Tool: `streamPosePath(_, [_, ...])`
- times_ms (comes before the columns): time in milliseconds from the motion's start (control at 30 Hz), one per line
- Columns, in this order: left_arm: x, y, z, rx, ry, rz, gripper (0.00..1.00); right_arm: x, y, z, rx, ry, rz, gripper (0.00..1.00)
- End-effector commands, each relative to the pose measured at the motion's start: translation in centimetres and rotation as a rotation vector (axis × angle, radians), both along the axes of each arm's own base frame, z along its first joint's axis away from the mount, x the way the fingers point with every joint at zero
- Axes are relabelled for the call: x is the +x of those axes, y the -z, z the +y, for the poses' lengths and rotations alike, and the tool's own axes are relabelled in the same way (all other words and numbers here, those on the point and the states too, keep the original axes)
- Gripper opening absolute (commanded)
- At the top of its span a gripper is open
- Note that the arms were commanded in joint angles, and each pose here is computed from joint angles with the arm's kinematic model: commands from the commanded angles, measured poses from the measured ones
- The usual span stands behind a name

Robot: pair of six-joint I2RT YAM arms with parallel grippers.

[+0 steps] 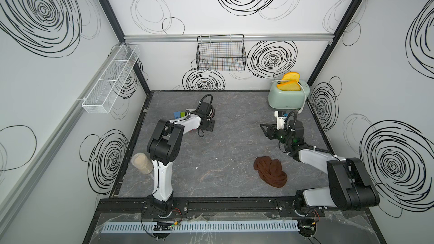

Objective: Wipe the surface of the toothpaste tube
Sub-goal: Move the toothpaste to the center of the board.

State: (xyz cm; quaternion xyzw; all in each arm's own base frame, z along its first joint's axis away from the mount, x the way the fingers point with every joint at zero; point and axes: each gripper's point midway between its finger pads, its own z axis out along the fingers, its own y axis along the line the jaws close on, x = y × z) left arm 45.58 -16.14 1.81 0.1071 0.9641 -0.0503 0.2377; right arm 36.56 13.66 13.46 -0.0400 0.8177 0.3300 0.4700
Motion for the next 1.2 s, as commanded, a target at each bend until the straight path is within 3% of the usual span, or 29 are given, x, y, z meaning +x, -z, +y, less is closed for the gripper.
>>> streamPosePath(0, [0.9, 0.3, 0.1, 0.015, -0.013, -0.006, 0.55, 0.6, -1.4, 0.6, 0.016, -0.017, -0.038, 0.48])
streamPosePath(200, [1.0, 0.7, 0.1, 0.023, -0.012, -0.003, 0.35, 0.5, -1.7, 1.4, 0.010, -0.050, -0.019, 0.48])
streamPosePath(400, [-1.2, -0.6, -0.7, 0.015, 0.010, -0.013, 0.18, 0.3, -1.7, 1.6, -0.016, -0.061, 0.100, 0.49])
streamPosePath(533, [-5.0, -1.9, -2.3, -0.006, 0.056, -0.026, 0.19, -1.4, -1.3, 3.3, -0.032, -0.132, 0.226, 0.51])
streamPosePath(833, [-16.0, -3.1, -7.4, -0.069, 0.202, -0.073, 0.20, -8.7, 2.0, 3.3, -0.285, -0.067, 0.411, 0.52])
streamPosePath(1000, [-21.3, -3.8, -10.0, -0.126, 0.292, -0.091, 0.21, -13.2, 2.8, 3.3, -0.278, -0.035, 0.452, 0.50])
streamPosePath(1167, [-24.0, -3.0, -10.4, -0.150, 0.337, -0.073, 0.29, -15.9, 5.0, 3.2, -0.270, -0.009, 0.505, 0.46])
